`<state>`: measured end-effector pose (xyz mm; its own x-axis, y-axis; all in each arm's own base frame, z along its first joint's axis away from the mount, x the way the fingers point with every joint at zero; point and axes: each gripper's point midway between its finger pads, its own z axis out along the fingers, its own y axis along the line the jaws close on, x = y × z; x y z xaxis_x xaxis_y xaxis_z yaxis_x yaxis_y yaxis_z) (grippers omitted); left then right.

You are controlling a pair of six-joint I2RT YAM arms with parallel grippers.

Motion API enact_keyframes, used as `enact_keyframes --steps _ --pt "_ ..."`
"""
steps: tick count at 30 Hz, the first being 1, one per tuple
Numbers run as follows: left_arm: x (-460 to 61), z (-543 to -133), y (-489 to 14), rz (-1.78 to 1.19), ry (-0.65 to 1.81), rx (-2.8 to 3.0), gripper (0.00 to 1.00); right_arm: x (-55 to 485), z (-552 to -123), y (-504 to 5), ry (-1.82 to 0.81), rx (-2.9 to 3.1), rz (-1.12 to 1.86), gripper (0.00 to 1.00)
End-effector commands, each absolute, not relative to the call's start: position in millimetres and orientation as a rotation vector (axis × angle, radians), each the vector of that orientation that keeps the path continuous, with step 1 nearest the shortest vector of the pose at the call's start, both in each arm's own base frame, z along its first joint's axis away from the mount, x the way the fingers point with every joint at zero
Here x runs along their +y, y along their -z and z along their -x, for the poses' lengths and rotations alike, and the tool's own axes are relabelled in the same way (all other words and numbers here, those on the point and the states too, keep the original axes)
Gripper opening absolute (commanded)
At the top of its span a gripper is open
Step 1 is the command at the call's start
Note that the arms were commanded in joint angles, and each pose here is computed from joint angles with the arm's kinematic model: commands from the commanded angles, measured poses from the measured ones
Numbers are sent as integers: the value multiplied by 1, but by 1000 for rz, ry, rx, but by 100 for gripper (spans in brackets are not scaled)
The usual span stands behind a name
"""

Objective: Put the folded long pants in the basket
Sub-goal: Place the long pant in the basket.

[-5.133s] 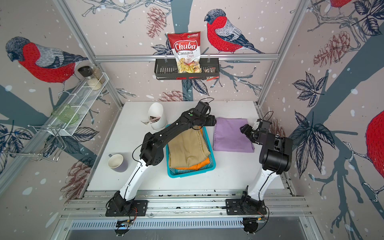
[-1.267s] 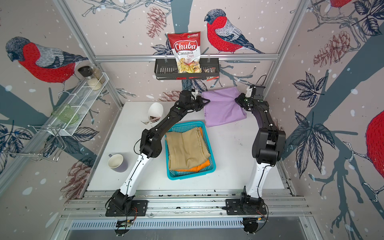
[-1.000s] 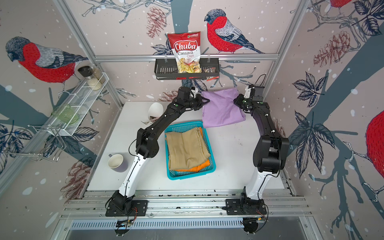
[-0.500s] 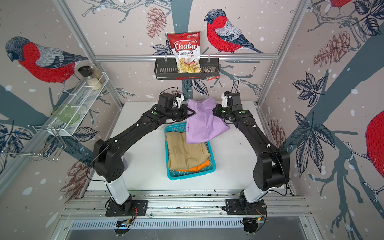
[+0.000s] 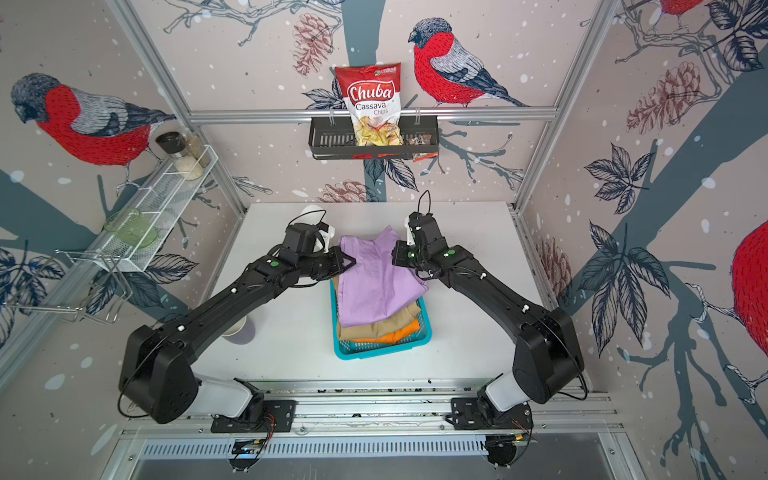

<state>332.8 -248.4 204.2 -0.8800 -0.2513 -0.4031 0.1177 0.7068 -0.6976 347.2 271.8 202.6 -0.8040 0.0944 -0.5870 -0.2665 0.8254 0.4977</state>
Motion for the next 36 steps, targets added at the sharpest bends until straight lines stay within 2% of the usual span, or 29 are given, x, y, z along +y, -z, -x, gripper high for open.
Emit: enact_keyframes --steps 1,11,15,16,17,18,19,20,21,24,27,30,34,36 --pt "-245 -332 -197 90 1024 2427 0 273 -351 -205 -773 2334 92 0" --pt "-230 -322 -144 152 904 2551 0 258 -354 -150 -675 2447 60 0" --pt "-225 -328 -142 152 840 2549 0 255 -354 -142 -663 2464 49 2" --pt "-223 -329 -141 147 817 2555 0 255 -355 -144 -665 2456 50 11" --pt "-224 -335 -151 134 811 2532 0 256 -356 -149 -670 2442 55 26" --pt "-224 -337 -156 122 803 2523 11 256 -357 -154 -672 2430 60 39" --pt "-224 -340 -163 113 795 2509 33 256 -360 -161 -669 2411 65 50" --pt "-225 -343 -172 103 793 2490 50 255 -363 -170 -665 2392 70 57" --pt "-225 -346 -180 95 793 2472 60 255 -365 -177 -659 2376 76 61" --pt "-222 -359 -207 73 780 2404 78 250 -376 -199 -637 2333 95 74" --pt "-211 -373 -229 68 745 2349 85 236 -391 -221 -586 2290 94 86" --pt "-192 -387 -250 37 676 2264 87 203 -411 -232 -475 2252 41 100" --pt "-168 -396 -275 -126 480 2020 88 134 -438 -229 -340 2175 -73 100" --pt "-156 -396 -275 -164 379 1916 94 102 -446 -221 -286 2127 -106 100"
